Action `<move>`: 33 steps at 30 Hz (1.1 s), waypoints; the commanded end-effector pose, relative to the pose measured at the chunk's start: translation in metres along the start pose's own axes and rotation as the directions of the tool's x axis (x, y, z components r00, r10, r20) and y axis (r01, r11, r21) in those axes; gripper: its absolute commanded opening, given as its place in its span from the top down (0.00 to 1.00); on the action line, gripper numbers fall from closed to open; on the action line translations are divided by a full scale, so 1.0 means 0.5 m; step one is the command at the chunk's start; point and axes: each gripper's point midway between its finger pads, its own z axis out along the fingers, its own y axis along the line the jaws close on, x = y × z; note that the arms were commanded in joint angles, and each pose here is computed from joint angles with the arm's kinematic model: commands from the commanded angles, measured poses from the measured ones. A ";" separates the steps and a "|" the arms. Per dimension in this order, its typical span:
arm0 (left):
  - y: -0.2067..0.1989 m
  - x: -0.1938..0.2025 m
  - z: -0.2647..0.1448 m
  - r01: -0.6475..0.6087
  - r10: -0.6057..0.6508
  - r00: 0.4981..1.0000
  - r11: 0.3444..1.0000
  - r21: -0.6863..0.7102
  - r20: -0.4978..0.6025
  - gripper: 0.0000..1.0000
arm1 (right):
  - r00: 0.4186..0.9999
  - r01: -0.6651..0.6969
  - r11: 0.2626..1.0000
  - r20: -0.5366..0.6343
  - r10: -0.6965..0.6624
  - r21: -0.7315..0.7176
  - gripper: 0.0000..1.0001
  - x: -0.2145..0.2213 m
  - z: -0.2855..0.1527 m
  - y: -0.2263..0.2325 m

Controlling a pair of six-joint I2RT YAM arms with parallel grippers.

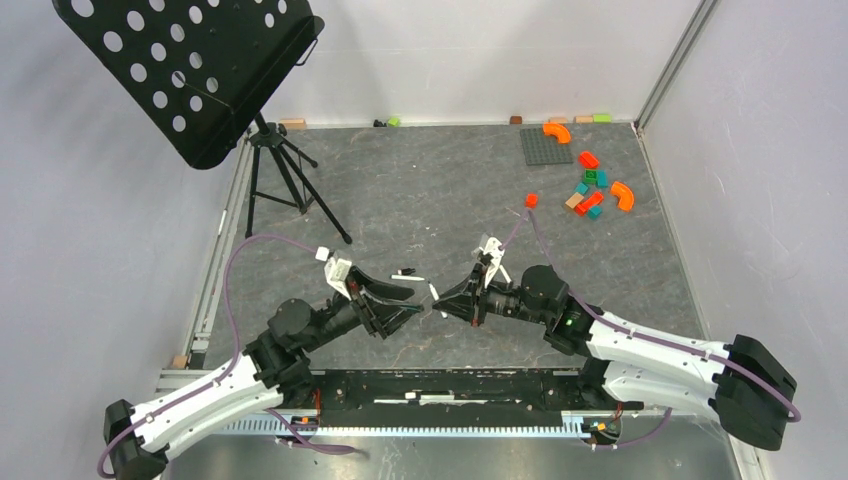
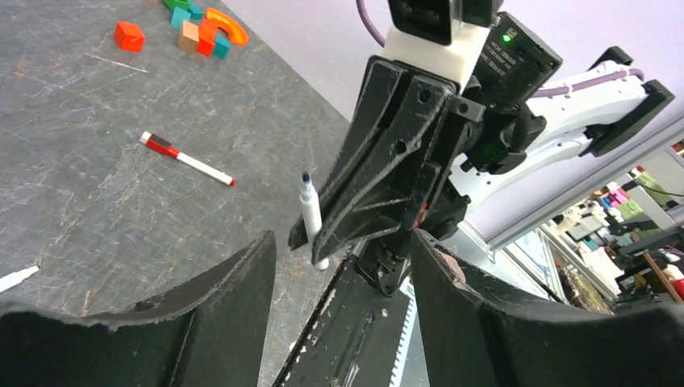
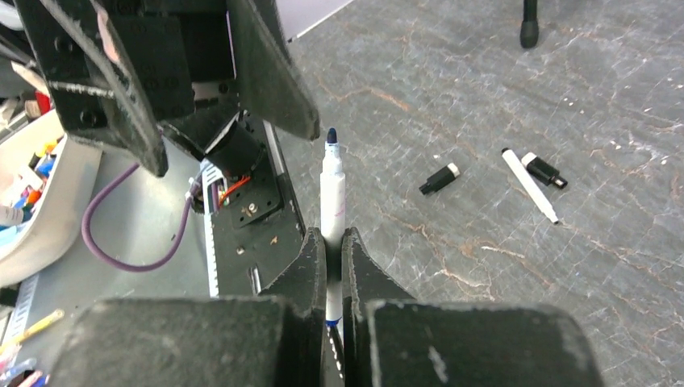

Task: Insert the pens into the pen caps

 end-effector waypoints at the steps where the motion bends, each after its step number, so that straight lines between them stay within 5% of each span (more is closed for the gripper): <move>1: 0.002 -0.032 0.019 -0.052 0.053 0.999 0.997 -0.049 0.011 0.34 | 0.998 0.056 0.996 0.012 -0.055 -0.065 1.00 -0.029 0.004 0.034; 13: 0.014 -0.001 0.071 -0.022 0.019 0.998 0.998 -0.058 -0.062 0.49 | 0.997 0.071 0.993 -0.002 -0.072 -0.099 1.00 -0.021 0.011 0.057; 17: 0.009 0.010 0.079 -0.014 0.011 0.996 0.999 -0.038 -0.091 0.65 | 0.997 0.081 0.990 0.000 -0.081 -0.116 1.00 -0.024 0.016 0.069; 21: 0.003 0.020 0.080 -0.003 0.001 0.993 1.000 -0.020 -0.114 0.96 | 0.996 0.090 0.989 0.006 -0.090 -0.119 1.00 -0.029 0.020 0.076; 24: 0.001 0.019 0.076 0.009 -0.011 0.994 1.000 -0.018 -0.109 0.98 | 0.995 0.094 0.991 0.022 -0.093 -0.100 0.99 -0.037 0.018 0.072; 28: 0.008 0.003 0.066 0.034 -0.038 0.997 0.998 -0.058 -0.070 0.98 | 0.995 0.100 0.993 0.031 -0.098 -0.069 0.49 -0.035 0.008 0.062; 33: -0.014 -0.026 0.051 0.066 -0.066 0.998 0.998 -0.014 0.004 0.98 | 0.993 0.099 0.989 0.074 -0.091 -0.113 0.40 -0.034 -0.007 0.077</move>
